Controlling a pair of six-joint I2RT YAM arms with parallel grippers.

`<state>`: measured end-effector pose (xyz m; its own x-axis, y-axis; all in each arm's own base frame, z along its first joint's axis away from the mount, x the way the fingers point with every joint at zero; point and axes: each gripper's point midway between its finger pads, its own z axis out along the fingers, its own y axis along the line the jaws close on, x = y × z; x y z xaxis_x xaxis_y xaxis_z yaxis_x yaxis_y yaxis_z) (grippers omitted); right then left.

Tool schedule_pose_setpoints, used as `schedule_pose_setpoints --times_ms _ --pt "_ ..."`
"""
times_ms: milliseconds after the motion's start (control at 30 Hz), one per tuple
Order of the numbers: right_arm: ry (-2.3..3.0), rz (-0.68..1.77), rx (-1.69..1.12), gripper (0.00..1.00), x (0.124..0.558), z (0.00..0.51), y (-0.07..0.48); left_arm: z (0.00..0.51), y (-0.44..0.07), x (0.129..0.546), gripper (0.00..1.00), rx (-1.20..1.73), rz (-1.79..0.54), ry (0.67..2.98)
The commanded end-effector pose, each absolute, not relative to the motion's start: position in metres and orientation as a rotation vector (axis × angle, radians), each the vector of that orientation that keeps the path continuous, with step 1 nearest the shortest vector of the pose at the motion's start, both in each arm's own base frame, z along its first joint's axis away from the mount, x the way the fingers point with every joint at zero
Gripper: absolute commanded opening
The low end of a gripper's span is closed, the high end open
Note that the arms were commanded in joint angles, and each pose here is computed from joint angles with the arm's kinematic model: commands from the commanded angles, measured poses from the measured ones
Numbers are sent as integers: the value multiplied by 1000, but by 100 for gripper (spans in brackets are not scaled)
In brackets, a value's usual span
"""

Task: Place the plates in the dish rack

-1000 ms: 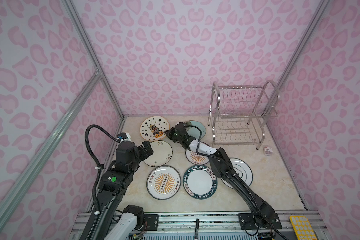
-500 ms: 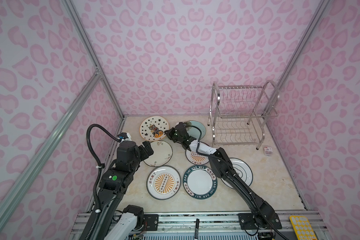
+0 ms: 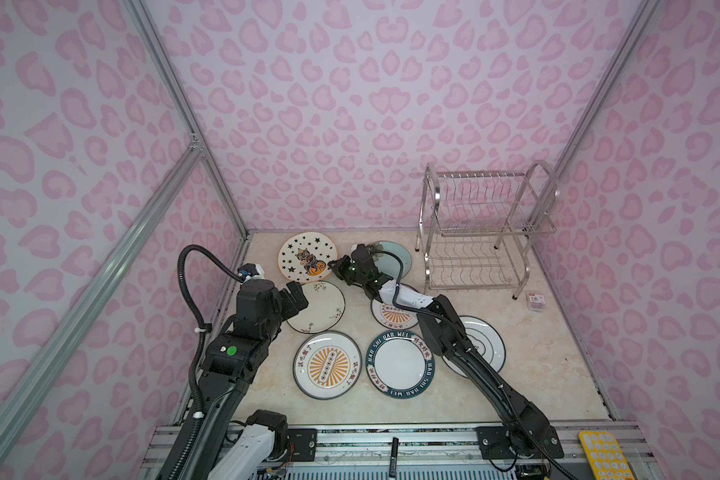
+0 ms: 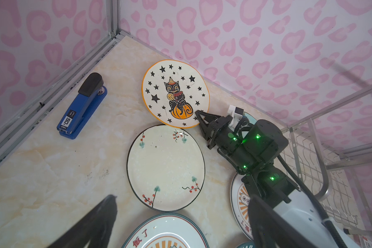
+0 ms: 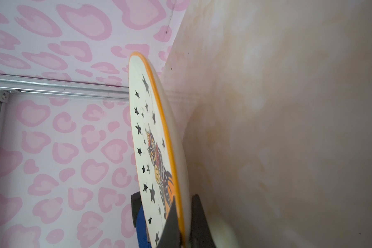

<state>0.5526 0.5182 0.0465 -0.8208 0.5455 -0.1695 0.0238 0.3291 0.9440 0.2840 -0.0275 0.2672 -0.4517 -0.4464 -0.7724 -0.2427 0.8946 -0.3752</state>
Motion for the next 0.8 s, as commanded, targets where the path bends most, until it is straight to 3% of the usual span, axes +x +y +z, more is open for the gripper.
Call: schedule_pose_setpoints --times_ms 0,767 --pt "1644 1779 256 0 528 344 500 275 -27 287 97 -488 -256 2038" --pt "1546 1833 193 0 508 397 489 271 -29 290 97 -486 -260 2051"
